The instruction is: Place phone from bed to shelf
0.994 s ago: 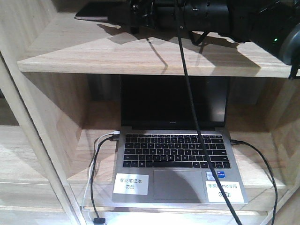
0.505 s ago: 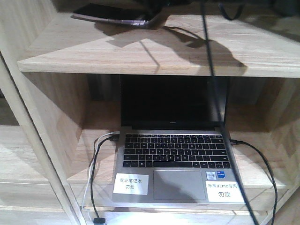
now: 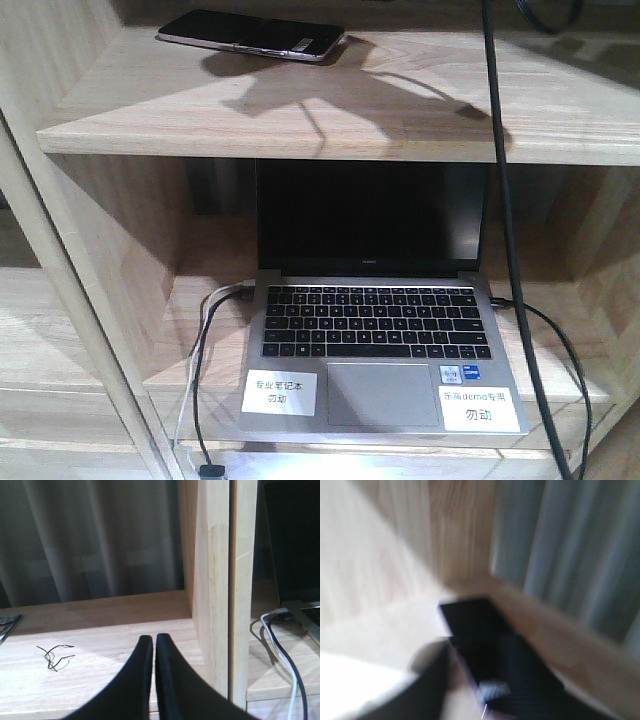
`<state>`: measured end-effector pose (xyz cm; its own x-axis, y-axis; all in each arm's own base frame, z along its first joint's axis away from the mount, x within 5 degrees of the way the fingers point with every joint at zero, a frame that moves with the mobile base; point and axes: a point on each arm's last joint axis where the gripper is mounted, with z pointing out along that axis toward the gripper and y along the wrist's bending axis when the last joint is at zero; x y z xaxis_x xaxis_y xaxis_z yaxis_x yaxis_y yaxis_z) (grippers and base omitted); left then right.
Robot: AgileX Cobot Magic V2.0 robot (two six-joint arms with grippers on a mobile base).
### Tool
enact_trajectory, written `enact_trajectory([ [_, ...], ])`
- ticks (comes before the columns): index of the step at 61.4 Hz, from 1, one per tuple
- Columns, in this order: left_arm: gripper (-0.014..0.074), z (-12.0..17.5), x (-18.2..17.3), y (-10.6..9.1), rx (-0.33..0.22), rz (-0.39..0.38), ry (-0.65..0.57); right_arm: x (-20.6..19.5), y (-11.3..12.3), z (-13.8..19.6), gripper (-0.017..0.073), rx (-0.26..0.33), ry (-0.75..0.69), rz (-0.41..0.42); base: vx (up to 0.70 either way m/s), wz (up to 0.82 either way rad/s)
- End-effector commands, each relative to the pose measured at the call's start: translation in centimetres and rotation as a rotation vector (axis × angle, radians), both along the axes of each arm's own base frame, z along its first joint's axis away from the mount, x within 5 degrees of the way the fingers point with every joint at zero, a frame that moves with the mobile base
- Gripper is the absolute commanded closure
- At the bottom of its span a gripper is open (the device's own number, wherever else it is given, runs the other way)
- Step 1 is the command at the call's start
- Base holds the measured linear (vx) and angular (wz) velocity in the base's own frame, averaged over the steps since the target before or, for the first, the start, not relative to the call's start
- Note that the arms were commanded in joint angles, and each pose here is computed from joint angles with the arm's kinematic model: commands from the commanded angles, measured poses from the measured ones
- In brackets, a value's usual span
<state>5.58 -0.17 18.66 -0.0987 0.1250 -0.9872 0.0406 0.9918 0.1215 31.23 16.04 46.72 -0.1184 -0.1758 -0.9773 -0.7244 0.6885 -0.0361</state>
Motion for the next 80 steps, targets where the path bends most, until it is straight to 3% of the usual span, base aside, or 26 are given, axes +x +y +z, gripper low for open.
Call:
enact_trajectory([
  [1,0.0592,1.5,-0.1,0.0,-0.017,0.003,-0.100,-2.0,-1.2,1.9,0.0575,0.063,-0.074,-0.051,0.00,0.00],
  [15,0.0592,1.5,-0.1,0.0,-0.017,0.003,-0.100,-5.2,-2.9,0.6,0.0570,0.070,-0.088,-0.109,0.00,0.00],
  [36,0.0592,1.5,-0.1,0.0,-0.017,0.003,-0.100,-14.2,-6.8,-1.3,0.0569,0.119,-0.148,-0.155,0.00,0.00],
  [64,0.0592,1.5,-0.1,0.0,-0.017,0.003,-0.100,-26.0,-11.2,-8.7,0.0566,0.240,-0.208,-0.137,0.00,0.00],
  [80,0.0592,1.5,-0.1,0.0,-0.017,0.003,-0.100,-28.3,-12.1,-12.5,0.0566,0.258,-0.234,-0.135,0.00,0.00],
])
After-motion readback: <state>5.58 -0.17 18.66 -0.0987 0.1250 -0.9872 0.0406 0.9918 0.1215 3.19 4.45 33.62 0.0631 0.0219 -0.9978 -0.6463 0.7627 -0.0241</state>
